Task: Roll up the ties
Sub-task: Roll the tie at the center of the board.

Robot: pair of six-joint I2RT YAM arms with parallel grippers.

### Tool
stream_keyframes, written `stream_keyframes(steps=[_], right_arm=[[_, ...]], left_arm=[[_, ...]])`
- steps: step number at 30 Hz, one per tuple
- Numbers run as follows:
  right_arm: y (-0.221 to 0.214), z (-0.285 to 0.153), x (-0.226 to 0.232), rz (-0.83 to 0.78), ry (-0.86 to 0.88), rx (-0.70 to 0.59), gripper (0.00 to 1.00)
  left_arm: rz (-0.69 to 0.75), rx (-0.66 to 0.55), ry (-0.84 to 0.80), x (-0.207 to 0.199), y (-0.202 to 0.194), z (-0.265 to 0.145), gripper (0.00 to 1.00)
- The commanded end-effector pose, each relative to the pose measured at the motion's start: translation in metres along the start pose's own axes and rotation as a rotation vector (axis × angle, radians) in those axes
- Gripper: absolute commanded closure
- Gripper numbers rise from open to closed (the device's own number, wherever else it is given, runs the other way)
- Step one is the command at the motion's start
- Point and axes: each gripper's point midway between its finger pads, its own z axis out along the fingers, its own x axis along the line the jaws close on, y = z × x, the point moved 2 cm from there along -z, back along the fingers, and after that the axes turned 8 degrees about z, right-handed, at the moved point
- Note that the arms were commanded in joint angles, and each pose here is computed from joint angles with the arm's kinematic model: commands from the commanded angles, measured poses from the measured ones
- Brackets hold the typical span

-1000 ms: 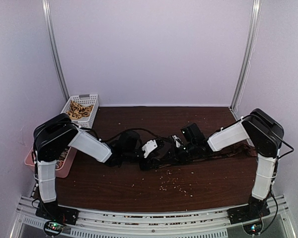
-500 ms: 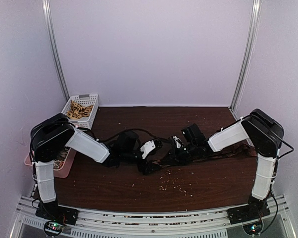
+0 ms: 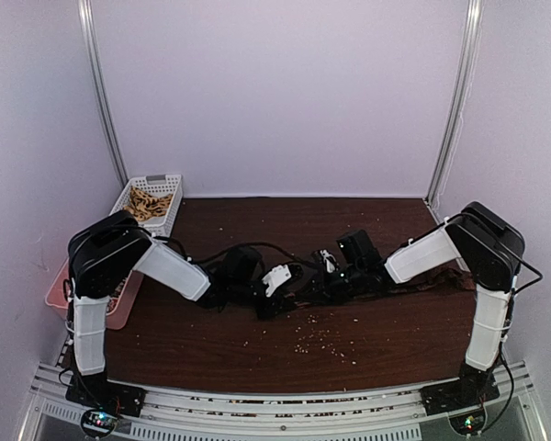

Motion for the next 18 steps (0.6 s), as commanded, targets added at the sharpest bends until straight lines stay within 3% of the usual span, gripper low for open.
stream_keyframes(steps=[1,10,16,18], right_arm=[[-0.0053,0.0016,0.0156,-0.011,0.050,0.001,1.00],[-0.0037,0.0072,0.0165,-0.032,0.022,0.023,0.82],[-0.0039,0.0046,0.0150,-0.059,-0.010,0.026,1.00],[-0.0043,0.0045,0.0094,-0.070,-0.039,0.027,1.00]], left_arm=[[0.003,0.060,-0.027,-0.0047,-0.0232,-0.0195,0.76],[0.047,0.084,-0.068,-0.0065,-0.0256,-0.0233,0.81],[0.046,0.075,-0.053,-0.0057,-0.0253,-0.0252,0.77],[0.042,0.065,-0.042,-0.0060,-0.0249,-0.0282,0.72]])
